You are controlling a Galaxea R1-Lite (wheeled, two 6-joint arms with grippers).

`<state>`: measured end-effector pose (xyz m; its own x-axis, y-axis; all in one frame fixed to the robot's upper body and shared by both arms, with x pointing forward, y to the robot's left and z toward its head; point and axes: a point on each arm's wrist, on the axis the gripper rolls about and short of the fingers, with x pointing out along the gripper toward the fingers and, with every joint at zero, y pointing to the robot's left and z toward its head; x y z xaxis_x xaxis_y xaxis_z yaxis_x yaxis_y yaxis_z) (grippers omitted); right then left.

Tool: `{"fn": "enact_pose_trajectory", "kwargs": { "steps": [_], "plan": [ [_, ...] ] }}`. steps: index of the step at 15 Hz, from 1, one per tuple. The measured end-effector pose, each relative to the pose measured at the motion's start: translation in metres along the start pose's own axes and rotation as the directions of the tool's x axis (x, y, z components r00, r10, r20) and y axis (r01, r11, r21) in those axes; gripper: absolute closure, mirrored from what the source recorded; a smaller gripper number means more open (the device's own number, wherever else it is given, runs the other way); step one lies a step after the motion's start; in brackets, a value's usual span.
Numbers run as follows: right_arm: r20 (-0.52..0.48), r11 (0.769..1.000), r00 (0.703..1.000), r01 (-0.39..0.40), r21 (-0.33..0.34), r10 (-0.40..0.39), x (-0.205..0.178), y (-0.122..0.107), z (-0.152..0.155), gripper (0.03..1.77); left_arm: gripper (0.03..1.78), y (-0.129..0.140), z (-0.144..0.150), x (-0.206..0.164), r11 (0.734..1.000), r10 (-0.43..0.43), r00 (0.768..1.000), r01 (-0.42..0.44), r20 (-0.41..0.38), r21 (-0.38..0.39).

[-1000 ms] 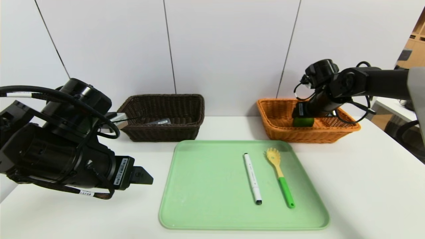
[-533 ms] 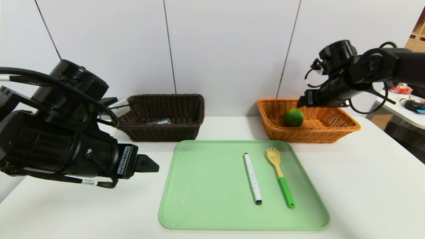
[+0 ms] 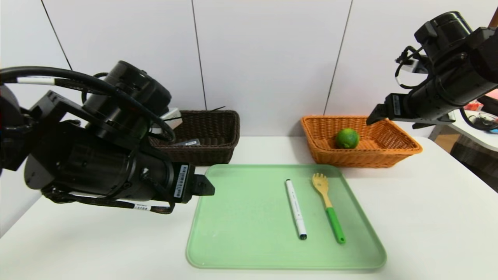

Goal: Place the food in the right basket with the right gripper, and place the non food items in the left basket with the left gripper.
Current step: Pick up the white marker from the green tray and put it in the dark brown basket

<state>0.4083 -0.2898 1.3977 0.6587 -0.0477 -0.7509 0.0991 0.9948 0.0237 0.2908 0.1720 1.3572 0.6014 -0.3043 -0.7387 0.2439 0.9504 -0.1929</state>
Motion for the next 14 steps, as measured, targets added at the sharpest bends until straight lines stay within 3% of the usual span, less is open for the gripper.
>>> {"fn": "enact_pose_trajectory", "kwargs": {
  "steps": [9, 14],
  "plan": [
    [-0.147, 0.994, 0.988, -0.052, -0.091, 0.039, -0.032, 0.005, -0.073, 0.11, 0.12, -0.068, 0.010, 0.063, 0.989, 0.142, 0.989, -0.143, -0.039, -0.041],
    [-0.189, 0.996, 0.981, -0.050, -0.078, 0.034, -0.032, 0.005, -0.089, 0.11, 0.12, -0.103, 0.014, 0.091, 0.979, 0.193, 0.976, -0.199, -0.097, -0.052]
  ]
}}
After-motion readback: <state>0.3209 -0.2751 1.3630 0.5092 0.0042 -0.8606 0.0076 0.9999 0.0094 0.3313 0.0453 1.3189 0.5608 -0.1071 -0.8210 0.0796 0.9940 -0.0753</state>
